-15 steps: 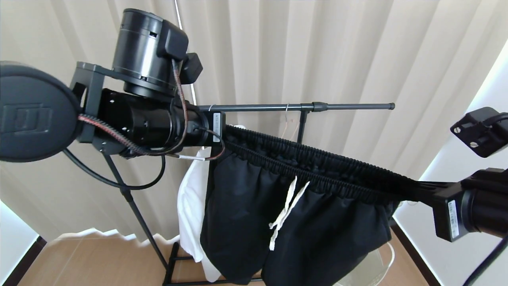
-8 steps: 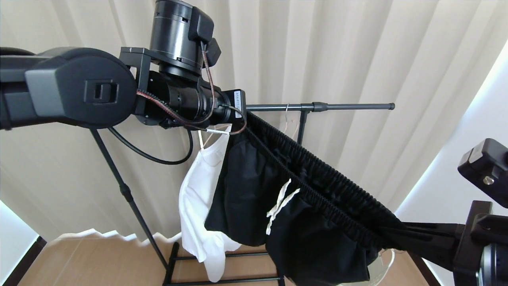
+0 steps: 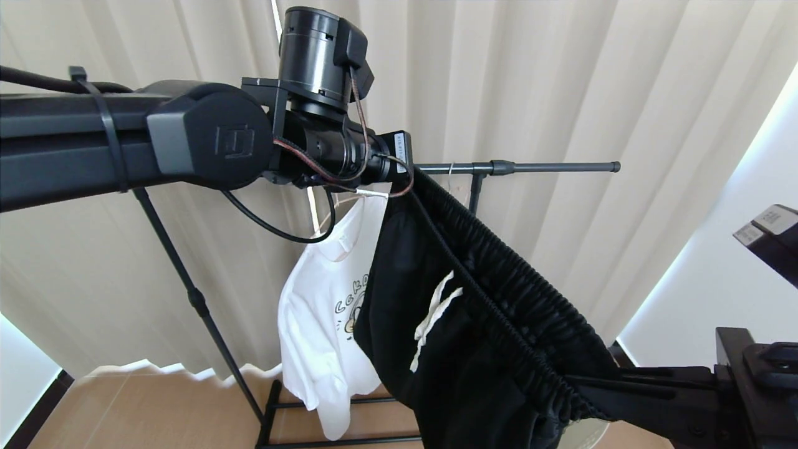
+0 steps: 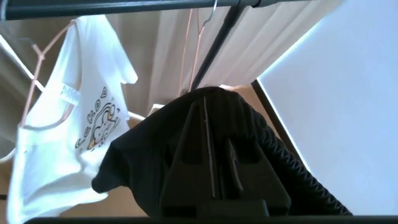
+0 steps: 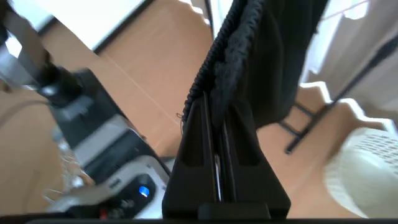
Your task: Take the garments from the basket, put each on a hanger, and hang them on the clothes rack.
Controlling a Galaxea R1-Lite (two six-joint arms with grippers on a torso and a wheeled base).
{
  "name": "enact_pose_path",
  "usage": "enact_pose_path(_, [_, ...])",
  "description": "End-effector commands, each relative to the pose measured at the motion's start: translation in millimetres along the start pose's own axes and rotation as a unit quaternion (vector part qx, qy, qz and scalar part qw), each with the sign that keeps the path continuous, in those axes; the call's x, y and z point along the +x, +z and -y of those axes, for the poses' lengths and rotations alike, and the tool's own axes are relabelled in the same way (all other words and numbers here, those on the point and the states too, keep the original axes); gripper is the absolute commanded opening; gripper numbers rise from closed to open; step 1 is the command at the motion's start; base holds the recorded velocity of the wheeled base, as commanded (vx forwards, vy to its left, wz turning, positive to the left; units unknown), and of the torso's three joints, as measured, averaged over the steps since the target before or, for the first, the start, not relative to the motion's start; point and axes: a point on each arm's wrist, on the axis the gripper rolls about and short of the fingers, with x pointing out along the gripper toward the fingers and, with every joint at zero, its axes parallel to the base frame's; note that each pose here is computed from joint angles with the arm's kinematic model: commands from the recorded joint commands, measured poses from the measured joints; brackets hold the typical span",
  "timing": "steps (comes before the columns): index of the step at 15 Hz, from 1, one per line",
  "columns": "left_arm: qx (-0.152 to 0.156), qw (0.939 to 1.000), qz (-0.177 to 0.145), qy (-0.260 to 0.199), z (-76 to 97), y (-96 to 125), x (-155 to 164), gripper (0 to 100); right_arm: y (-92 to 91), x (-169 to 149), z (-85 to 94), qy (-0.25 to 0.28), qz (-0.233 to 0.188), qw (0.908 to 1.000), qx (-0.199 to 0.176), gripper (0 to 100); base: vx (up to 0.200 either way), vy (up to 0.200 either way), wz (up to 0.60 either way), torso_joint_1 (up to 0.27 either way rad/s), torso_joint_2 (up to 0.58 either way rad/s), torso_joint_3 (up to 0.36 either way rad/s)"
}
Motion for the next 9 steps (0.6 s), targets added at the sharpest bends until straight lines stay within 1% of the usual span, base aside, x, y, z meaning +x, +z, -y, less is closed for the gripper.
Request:
enact_pose_path(1, [-0.003, 0.9999, -0.007, -0.008, 3.5, -4.7, 16.7, 0, -0.4, 17.2, -2.8, 0.004, -0.012, 0.9997, 0.020, 0, 0.000, 0.000, 0.00, 0.000, 0.00, 0.000])
enact_pose_path(4, [-0.006, 0.9999, -0.006, -0.012, 5.5, -4.8, 21.0, 0, 0.8, 17.7, -3.5, 0.006, -0.007, 0.9995, 0.030, 0, 0.000, 0.000, 0.00, 0.000, 0.00, 0.000])
enact_pose_path(7, [-0.015, 0.9997, -0.006, -0.019, 9.5, -5.3, 20.2, 0, 3.1, 15.6, -4.4, 0.015, 0.012, 0.9988, 0.044, 0, 0.000, 0.000, 0.00, 0.000, 0.00, 0.000])
enact_pose_path(9, [-0.015, 0.9997, -0.006, -0.019, 9.5, -5.3, 20.2, 0, 0.6, 17.0, -3.5, 0.014, 0.009, 0.9990, 0.043, 0, 0.000, 0.000, 0.00, 0.000, 0.00, 0.000])
